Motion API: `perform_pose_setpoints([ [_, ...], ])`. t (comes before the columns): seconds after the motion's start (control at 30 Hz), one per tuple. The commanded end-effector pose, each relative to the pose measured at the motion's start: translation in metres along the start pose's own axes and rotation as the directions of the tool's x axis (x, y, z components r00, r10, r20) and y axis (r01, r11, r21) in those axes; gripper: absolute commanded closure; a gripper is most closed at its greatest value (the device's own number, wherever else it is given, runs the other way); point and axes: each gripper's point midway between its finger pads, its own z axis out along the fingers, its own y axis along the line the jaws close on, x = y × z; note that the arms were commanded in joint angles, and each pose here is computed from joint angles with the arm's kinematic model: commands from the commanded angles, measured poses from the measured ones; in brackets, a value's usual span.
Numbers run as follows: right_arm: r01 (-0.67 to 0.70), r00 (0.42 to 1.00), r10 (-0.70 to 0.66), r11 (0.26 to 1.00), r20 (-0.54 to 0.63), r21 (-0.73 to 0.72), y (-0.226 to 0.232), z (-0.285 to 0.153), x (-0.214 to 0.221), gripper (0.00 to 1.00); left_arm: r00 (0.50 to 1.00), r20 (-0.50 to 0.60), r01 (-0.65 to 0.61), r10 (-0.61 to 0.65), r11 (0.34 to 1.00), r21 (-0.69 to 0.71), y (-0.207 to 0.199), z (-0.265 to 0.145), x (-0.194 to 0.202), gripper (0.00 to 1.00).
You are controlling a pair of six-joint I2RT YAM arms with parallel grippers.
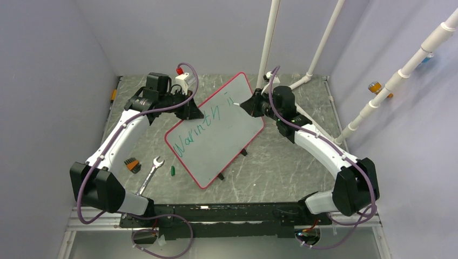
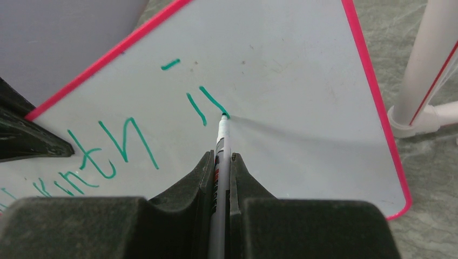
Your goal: Write a sentence on the whiteboard
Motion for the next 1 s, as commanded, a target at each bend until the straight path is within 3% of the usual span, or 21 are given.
perform_pose_setpoints([
  [0.0,0.018,0.998,-0.014,0.998,0.066,-0.057,0.021,0.001,-0.033,1.00,0.989,-0.032,-0.146,0.145,0.989,0.002,0.003,0.007,0.011,1.00],
  [0.47,0.038,0.997,-0.037,0.999,0.070,-0.018,0.016,0.014,-0.047,1.00,0.989,-0.035,-0.142,0.142,0.990,0.001,0.003,0.007,0.012,1.00],
  [0.97,0.012,0.999,-0.014,0.999,0.044,0.049,-0.003,0.013,-0.031,1.00,0.989,-0.034,-0.144,0.144,0.990,0.002,0.003,0.008,0.011,1.00],
])
